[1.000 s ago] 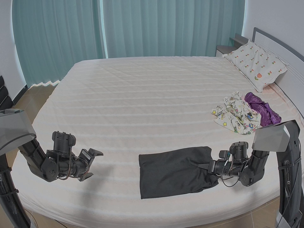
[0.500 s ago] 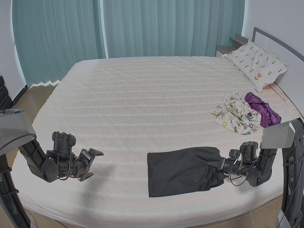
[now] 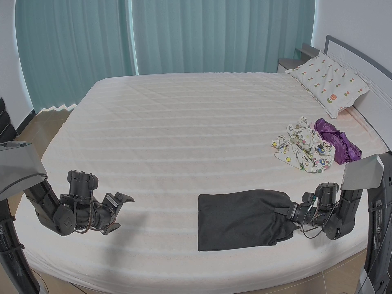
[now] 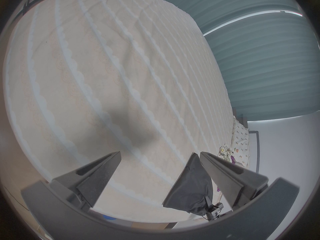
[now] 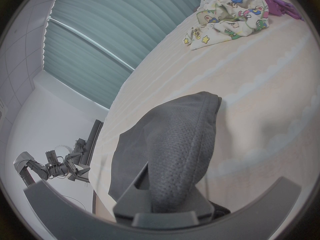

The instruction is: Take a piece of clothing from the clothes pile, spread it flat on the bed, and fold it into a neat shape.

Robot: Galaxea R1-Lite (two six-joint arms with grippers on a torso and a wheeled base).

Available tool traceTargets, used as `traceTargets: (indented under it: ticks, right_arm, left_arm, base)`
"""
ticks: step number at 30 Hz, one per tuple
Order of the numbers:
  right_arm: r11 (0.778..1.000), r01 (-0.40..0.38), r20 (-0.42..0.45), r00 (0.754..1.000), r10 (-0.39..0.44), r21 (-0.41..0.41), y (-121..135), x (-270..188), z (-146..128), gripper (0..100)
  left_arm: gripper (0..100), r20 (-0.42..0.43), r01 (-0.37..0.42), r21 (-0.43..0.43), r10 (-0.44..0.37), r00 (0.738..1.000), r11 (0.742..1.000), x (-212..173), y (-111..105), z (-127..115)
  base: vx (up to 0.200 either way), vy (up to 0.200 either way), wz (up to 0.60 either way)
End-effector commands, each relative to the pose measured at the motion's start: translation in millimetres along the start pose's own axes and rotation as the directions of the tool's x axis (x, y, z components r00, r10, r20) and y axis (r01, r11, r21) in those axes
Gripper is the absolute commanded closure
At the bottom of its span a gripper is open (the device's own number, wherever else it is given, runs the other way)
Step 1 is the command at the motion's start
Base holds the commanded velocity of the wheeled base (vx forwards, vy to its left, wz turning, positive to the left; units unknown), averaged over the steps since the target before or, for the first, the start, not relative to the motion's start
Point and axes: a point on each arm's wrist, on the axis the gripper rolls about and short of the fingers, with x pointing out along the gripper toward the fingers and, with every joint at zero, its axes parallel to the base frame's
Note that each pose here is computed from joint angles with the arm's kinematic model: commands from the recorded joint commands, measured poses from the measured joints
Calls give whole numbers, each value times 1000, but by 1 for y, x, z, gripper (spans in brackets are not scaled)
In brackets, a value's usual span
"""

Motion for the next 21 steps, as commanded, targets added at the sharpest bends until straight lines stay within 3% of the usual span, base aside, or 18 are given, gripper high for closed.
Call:
traceTargets:
  ticks: [1, 21]
  right_arm:
    - [1000, -1, 0, 1000, 1, -1, 1, 0, 0, 100]
    - [1000, 18, 21, 1000, -18, -22, -3, -10, 6, 100]
  left_arm:
    - [0, -2, -3, 0, 3, 1000, 1000, 0, 1, -1]
    - [0, -4, -3, 3, 3, 1000, 1000, 1, 0, -2]
  base:
    - [0, -200, 0]
    - [0, -200, 0]
